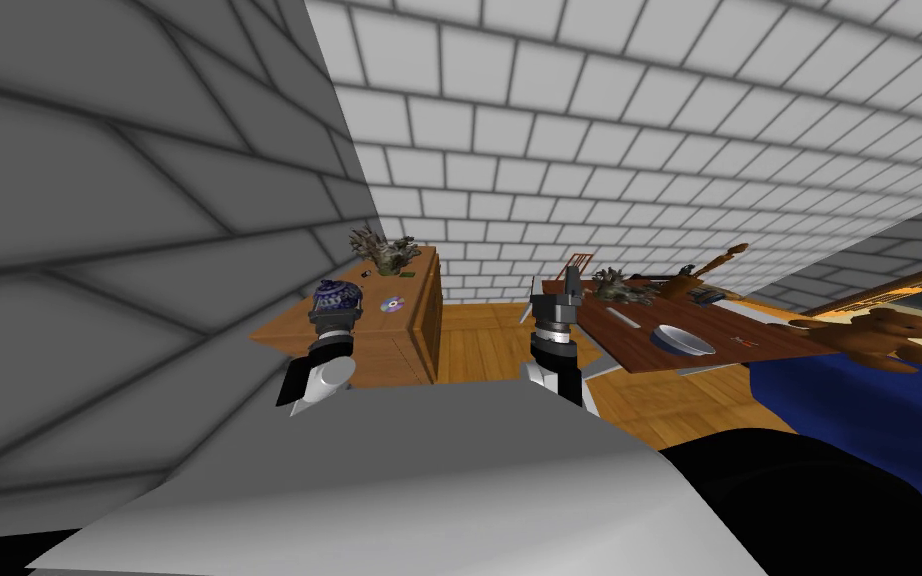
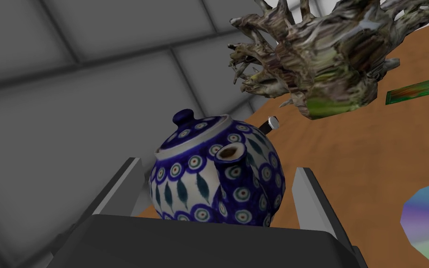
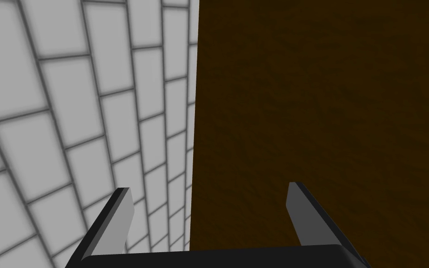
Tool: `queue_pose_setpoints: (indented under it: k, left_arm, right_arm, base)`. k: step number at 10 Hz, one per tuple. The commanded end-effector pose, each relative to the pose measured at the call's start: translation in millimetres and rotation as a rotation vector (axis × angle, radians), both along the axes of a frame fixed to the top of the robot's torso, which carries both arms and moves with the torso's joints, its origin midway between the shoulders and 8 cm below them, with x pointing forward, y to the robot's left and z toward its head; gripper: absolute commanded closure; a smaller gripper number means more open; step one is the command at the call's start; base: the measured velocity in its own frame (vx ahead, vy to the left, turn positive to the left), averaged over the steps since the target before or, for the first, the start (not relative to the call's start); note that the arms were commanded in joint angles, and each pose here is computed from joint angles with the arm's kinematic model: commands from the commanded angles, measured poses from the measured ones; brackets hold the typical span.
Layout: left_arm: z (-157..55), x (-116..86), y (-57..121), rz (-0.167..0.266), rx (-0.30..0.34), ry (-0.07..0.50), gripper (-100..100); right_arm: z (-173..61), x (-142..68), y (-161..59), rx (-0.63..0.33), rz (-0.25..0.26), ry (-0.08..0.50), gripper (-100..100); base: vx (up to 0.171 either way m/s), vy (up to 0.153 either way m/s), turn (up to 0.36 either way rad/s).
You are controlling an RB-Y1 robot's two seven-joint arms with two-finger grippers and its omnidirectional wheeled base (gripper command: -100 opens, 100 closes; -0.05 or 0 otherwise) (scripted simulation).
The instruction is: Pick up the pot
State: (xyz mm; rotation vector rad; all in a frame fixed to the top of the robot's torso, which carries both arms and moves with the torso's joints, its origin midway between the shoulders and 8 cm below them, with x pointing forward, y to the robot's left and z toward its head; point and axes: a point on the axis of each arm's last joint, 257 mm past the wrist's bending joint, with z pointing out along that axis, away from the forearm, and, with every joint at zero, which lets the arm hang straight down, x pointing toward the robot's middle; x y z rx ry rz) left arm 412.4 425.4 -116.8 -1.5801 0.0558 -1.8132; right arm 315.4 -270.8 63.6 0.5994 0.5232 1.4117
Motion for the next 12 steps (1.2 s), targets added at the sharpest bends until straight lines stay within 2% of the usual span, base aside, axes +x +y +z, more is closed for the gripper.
queue_pose_setpoints:
  k: [1,2,3,4,5,6,7,8,10,11,12]
  left_arm:
    - [0.5,12.8,3.9,-0.011,-0.005,-0.013,-100]
    - [-17.0,14.4,6.4,-0.007,-0.018,0.019,-100]
    - [1.4,25.8,14.0,-0.012,0.016,-0.018,-100]
    - [-3.7,35.3,13.2,-0.02,0.001,-0.015,-100]
    - [-20.5,36.6,16.0,-0.016,-0.011,0.016,-100]
    - [-27.4,36.9,17.1,-0.014,-0.015,0.029,-100]
    - [-9.1,47.4,27.8,-0.016,0.017,-0.005,-100]
    - [-11.3,55.8,26.2,-0.022,0.006,-0.005,-100]
    - [-34.3,58.8,29.9,-0.016,-0.012,0.036,-100]
    - [-11.6,70.4,40.7,-0.016,0.02,-0.005,-100]
    - [-19.2,79.4,41.1,-0.019,0.005,0.007,-100]
  right_arm:
    - [0.0,0.0,0.0,0.0,0.0,0.0,0]
    - [0.0,0.0,0.0,0.0,0.0,0.0,0]
    - [0.0,0.0,0.0,0.0,0.0,0.0,0]
    - [0.0,0.0,0.0,0.0,0.0,0.0,0]
    - [0.0,0.0,0.0,0.0,0.0,0.0,0]
    - [0.0,0.0,0.0,0.0,0.0,0.0,0]
    - [0.0,0.0,0.0,0.0,0.0,0.0,0]
    - [0.0,0.0,0.0,0.0,0.0,0.0,0]
    - [0.0,0.0,0.0,0.0,0.0,0.0,0]
    - [0.0,0.0,0.0,0.0,0.0,0.0,0]
    - [0.0,0.0,0.0,0.0,0.0,0.0,0]
  base:
    - [-0.104,-0.05,-0.031]
    - [-0.047,-0.018,0.002]
    - [-0.081,-0.046,-0.048]
    - [-0.079,-0.042,-0.027]
    - [-0.033,-0.016,0.0]
    - [0.0,0.0,0.0]
    - [-0.064,-0.04,-0.046]
    - [-0.087,-0.05,-0.035]
    - [-0.027,-0.013,0.003]
    - [-0.066,-0.05,-0.055]
    - [-0.089,-0.056,-0.025]
